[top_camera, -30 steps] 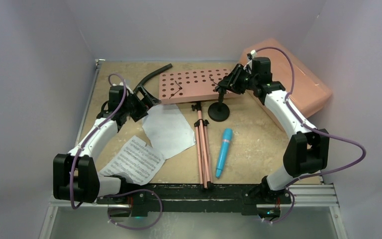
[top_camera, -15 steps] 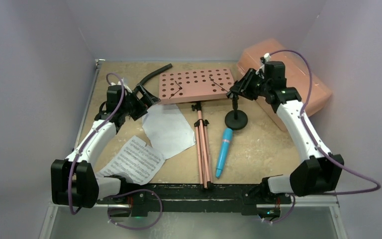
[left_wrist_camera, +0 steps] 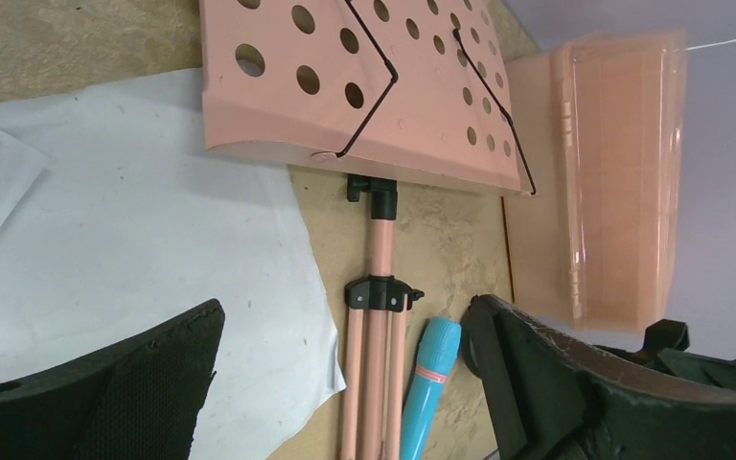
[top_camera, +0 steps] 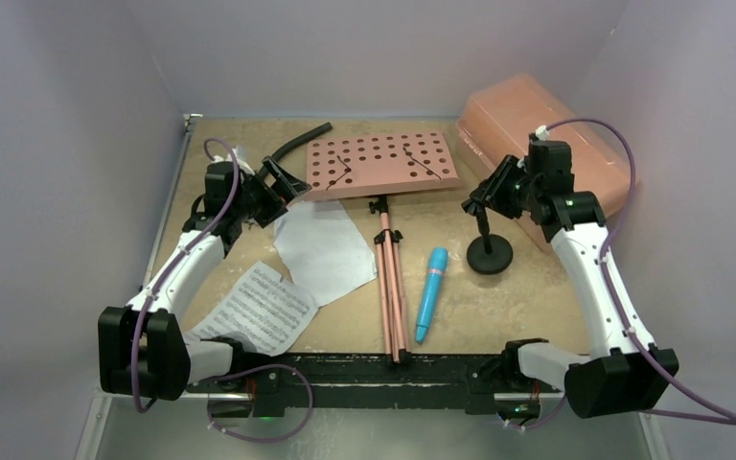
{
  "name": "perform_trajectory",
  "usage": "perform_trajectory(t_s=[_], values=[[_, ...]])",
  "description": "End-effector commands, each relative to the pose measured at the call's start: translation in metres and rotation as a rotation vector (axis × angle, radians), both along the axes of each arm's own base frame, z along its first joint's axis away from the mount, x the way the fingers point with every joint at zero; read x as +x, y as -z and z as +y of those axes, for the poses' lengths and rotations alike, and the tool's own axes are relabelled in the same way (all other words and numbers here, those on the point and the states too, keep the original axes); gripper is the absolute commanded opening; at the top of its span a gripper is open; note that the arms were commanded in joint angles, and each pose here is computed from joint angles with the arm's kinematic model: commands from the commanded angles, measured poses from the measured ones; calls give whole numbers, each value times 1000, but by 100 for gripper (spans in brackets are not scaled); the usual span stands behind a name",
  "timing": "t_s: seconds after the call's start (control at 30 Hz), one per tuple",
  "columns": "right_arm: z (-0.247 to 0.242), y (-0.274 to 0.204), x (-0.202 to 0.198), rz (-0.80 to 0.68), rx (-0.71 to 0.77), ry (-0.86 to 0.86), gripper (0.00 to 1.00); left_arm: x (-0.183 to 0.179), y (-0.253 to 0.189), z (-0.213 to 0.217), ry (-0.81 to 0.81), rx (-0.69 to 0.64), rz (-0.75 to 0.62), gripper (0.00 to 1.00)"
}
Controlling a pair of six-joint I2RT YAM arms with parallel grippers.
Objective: Set up the instrument practice props
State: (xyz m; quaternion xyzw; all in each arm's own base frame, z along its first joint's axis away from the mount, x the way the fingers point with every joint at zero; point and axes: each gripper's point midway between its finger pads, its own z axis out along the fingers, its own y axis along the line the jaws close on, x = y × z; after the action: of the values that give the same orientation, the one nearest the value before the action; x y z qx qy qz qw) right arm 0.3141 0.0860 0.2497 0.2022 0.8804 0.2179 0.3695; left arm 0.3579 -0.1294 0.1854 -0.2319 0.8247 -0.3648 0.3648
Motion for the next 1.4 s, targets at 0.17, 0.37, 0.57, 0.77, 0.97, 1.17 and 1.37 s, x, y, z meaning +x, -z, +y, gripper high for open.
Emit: perform_trajectory(t_s=[0.17,0.37,0.57,0.77,0.97,1.17,1.37], values=[[-28,6,-30,22,-87,107,14,11,-17,-17,31,-44,-60,98],[-43,0,-37,24,-140,174,45,11,-16,-17,31,-22,-57,98],[-51,-16,-34,8,-173,201,75,13,-18,-11,22,30,-60,98],[-61,-47,-25,-46,-217,230,85,12,-18,-8,28,66,-50,98],[-56,-106,-12,-185,-202,205,98,9,-11,-9,40,71,-32,98],[-24,-145,0,-295,-110,44,98,5,0,-17,67,45,1,98],[13,-122,7,-268,-5,-147,98,-7,20,-54,156,26,58,98]])
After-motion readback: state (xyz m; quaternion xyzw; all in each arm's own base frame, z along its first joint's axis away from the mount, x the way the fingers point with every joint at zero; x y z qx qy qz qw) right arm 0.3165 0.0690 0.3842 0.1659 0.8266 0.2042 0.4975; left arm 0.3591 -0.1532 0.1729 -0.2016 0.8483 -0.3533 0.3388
